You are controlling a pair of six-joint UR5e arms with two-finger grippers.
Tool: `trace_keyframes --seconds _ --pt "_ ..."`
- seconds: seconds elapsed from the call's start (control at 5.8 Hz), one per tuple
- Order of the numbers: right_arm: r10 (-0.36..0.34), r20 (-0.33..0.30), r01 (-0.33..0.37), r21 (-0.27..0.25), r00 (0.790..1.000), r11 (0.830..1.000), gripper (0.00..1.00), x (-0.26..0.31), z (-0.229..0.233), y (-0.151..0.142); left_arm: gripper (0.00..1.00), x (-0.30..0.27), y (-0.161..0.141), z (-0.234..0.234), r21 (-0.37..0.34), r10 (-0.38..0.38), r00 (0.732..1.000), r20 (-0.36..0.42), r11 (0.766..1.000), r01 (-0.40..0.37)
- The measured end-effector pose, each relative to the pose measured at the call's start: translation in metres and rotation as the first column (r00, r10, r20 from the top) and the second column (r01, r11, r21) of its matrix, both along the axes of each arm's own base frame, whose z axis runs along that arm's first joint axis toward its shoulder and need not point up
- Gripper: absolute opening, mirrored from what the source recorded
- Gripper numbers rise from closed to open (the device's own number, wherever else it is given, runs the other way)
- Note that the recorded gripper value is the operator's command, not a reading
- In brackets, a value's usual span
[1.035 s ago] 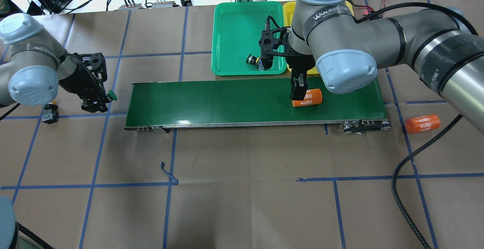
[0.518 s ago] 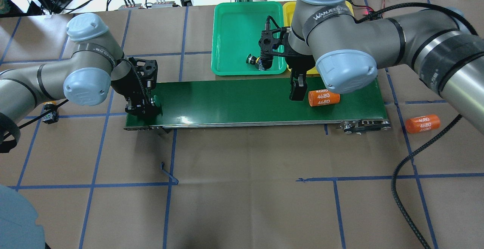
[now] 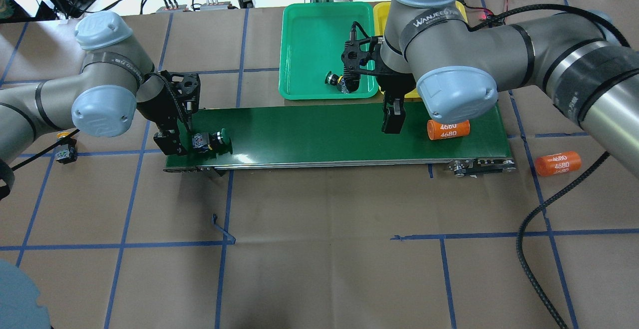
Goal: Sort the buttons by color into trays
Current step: 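Place the green-capped button on the conveyor with the left gripper, then move right gripper over the green button while left carries a yellow-capped button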
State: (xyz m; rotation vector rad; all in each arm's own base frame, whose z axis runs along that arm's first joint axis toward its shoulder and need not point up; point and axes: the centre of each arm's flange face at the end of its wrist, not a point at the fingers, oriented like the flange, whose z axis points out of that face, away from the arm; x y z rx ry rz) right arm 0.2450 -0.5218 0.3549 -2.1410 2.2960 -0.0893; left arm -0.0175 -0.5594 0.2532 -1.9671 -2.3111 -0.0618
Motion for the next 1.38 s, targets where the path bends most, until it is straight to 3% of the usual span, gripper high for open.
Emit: trace_keyframes --seconds 0.35,0.69,0.86,1.04,1.38 --pt "0.001 -0.001 -0.001 0.004 1.000 1.000 1.00 0.001 -0.002 0.000 0.98 0.108 0.005 0.000 -0.012 0.205 0.978 -0.042 0.979 -0.205" --pt "0.000 -0.003 0.000 0.015 1.000 1.000 1.00 0.000 -0.008 0.002 0.98 0.201 0.021 -0.016 -0.007 0.375 0.924 -0.074 0.927 -0.376" --pt "-0.002 -0.004 0.002 0.022 1.000 1.000 1.00 0.000 -0.011 0.005 0.98 0.228 0.024 -0.024 -0.012 0.471 0.880 -0.067 0.881 -0.472" --pt "-0.002 -0.001 0.002 0.021 1.000 1.000 1.00 0.001 -0.012 0.006 0.98 0.247 0.016 -0.029 -0.017 0.595 0.802 -0.050 0.803 -0.596" --pt "-0.012 0.046 0.012 0.011 0.999 1.000 1.00 0.016 -0.016 0.006 0.98 0.282 -0.018 -0.032 -0.037 0.772 0.635 -0.017 0.634 -0.772"
